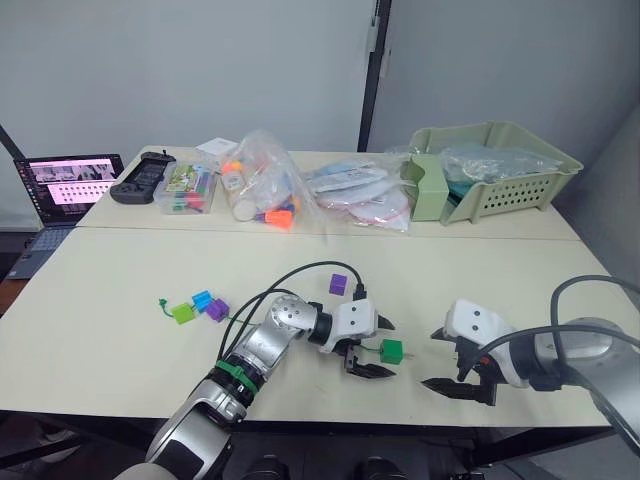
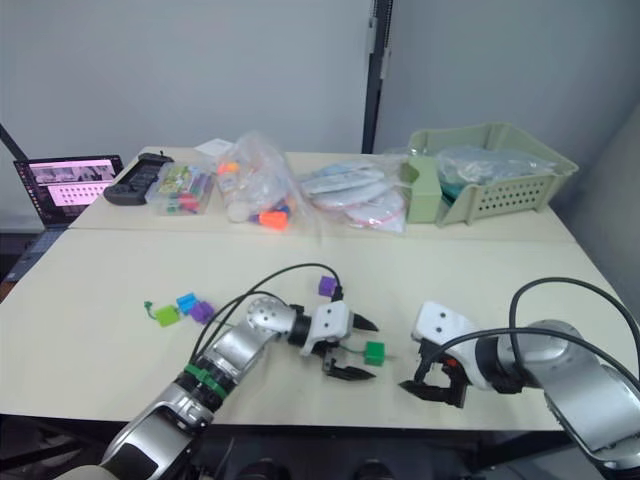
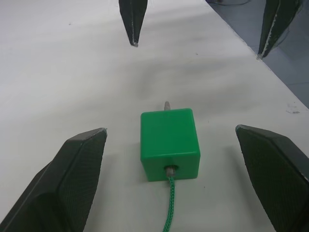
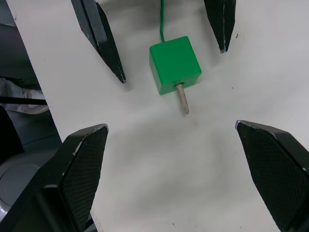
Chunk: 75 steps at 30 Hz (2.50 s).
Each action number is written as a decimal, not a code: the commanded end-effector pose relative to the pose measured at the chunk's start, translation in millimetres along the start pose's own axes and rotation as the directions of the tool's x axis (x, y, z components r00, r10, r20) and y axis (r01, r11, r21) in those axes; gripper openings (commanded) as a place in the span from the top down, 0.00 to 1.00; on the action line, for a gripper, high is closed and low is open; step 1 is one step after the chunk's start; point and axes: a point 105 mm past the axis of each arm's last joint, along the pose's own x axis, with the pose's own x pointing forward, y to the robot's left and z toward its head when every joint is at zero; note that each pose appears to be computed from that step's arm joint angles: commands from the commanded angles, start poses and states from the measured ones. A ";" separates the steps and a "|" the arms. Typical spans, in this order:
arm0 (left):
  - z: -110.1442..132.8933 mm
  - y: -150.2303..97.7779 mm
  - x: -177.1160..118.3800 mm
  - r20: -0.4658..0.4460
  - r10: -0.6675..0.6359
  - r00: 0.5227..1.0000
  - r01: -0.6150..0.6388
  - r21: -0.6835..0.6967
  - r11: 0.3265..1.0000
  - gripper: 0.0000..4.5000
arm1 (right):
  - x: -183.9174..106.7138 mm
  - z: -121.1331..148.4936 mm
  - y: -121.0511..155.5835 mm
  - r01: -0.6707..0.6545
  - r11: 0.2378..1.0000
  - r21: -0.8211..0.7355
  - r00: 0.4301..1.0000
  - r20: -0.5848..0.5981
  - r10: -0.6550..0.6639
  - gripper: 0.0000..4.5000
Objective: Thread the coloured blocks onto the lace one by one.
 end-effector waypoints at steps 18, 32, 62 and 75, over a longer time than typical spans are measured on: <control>5.7 6.3 2.7 -0.016 0.011 1.000 -0.010 0.041 0.999 0.74 | 35.6 6.9 -22.4 -0.005 0.967 -0.254 1.000 -0.020 0.000 0.06; 5.5 6.0 1.7 -0.019 0.014 1.000 -0.013 0.043 0.999 0.74 | 47.6 0.1 -15.9 -0.034 0.982 -0.188 0.999 -0.036 0.028 1.00; -78.5 7.8 -250.4 -0.437 0.289 0.852 -0.332 -0.024 0.943 0.74 | 46.9 7.2 -28.7 -0.085 0.970 -0.229 0.996 -0.040 0.078 1.00; -92.6 -2.8 -304.2 -0.527 0.332 0.783 -0.429 -0.069 0.901 0.74 | 48.4 8.4 -30.0 -0.084 0.969 -0.233 0.996 -0.033 0.079 1.00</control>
